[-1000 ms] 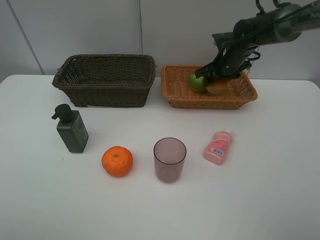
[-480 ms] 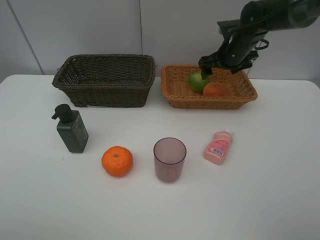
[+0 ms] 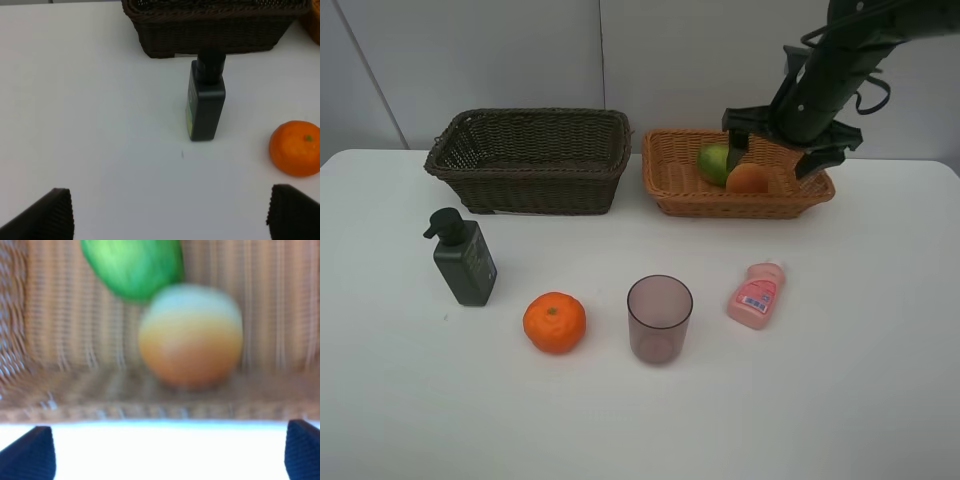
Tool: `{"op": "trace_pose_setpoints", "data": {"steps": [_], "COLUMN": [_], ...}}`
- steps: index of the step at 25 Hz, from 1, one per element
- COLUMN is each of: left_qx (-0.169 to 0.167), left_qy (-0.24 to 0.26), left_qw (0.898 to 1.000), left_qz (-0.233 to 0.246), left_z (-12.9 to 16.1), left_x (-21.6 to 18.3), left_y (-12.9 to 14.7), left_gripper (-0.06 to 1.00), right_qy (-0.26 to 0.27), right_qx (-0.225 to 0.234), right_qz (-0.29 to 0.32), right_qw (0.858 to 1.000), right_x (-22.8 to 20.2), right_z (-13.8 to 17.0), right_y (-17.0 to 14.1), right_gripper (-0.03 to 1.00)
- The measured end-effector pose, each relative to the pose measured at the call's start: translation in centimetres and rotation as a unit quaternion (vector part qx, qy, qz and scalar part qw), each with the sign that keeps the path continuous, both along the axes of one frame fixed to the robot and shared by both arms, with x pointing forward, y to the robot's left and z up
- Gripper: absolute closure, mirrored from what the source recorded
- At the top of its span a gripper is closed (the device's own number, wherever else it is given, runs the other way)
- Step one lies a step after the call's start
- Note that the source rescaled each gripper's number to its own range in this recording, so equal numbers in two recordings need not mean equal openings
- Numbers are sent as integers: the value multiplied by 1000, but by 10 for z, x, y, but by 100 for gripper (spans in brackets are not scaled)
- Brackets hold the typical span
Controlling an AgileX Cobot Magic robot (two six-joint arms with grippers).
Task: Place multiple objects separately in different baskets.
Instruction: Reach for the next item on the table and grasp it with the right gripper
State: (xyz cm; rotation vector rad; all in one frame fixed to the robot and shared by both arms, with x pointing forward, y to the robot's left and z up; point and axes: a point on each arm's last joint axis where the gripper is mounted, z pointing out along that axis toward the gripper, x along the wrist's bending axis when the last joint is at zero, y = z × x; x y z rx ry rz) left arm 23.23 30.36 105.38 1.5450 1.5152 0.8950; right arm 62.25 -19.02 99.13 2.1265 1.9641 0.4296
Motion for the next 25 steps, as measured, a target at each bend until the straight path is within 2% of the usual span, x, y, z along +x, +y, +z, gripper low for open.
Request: {"op": "trace_pose_setpoints", "data": {"steps": [6,10,25], "left_qx": [0,0,0], "left_qy": [0,0,0], "left_qw": [1000,1000,1000], "left_qz": [0,0,0], "left_z": [0,0,0], "left_x": [0,0,0], "left_y": [0,0,0], "left_gripper": [-6,-6,-6], "right_qy": [71,99,117], "right_qx": [-15,-20,2], "right_qz": [-14,-31,-115], "right_qw": [997,994,986], "right_x": [-28,-42,-71], "right_z": [-28,-42,-86], "right_y": [3,6,8], "right_gripper": [-1,-2,-3]}}
